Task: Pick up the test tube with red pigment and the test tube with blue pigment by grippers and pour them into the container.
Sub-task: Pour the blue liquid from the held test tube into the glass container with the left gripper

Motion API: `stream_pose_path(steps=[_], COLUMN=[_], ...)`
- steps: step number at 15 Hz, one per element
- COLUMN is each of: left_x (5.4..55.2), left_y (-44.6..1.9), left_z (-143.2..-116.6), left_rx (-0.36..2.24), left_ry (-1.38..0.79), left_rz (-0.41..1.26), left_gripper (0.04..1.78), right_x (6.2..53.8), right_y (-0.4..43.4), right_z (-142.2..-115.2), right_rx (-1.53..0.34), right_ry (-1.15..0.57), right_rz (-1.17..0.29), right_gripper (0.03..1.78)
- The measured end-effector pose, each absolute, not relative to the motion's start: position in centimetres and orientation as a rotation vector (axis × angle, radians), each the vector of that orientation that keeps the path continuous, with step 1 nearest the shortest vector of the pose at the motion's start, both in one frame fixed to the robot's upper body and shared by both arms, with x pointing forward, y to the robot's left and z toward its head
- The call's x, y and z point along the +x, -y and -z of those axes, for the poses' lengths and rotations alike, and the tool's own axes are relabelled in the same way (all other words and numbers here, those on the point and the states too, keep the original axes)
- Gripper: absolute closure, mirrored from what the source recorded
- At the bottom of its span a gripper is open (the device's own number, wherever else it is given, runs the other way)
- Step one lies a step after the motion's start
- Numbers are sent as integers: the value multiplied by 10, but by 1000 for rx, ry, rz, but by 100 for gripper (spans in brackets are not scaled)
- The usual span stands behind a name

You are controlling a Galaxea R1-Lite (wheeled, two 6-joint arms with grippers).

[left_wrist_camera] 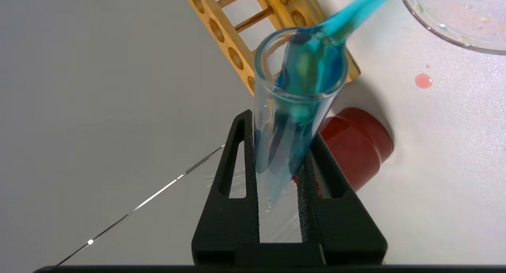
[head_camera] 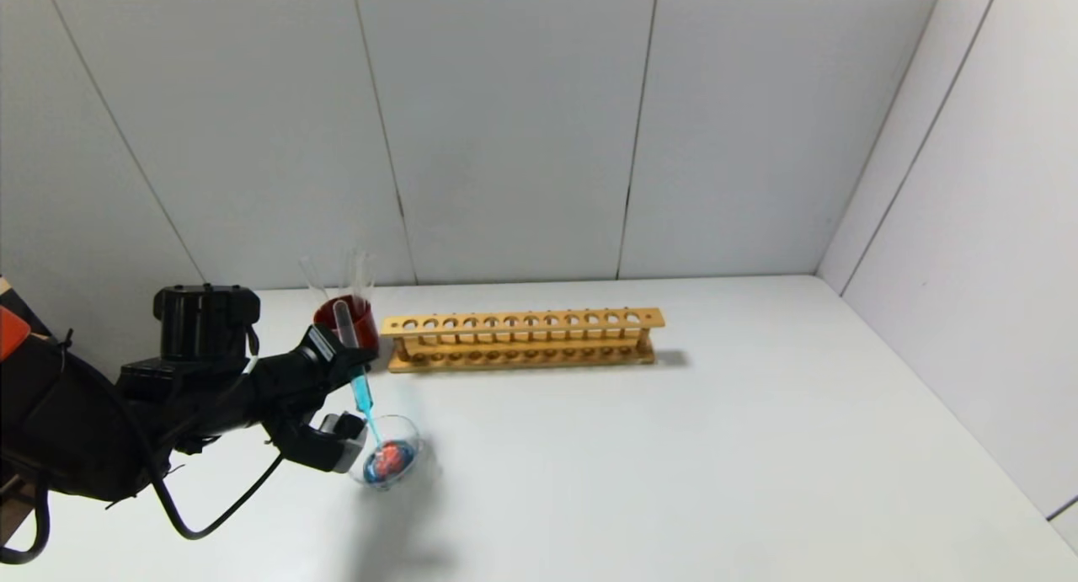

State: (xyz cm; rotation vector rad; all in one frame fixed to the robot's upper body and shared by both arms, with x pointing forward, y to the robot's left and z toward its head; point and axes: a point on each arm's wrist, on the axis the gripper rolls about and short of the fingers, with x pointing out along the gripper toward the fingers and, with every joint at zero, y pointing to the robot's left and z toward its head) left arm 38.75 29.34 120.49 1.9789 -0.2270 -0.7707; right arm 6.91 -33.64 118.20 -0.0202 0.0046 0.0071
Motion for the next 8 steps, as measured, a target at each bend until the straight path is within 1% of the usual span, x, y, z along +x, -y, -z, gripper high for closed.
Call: stream_pose_path(steps=[8], left_x=[392], left_y=[-296], left_z=[-1210], left_rx=[2036], left_ry=[260], left_rz=[738], left_gripper=[150], right_x=[69], right_y=[336], right_z=[-1182], right_rx=[-20], right_ry=[-5], right_rz=[-7], right_gripper=[6])
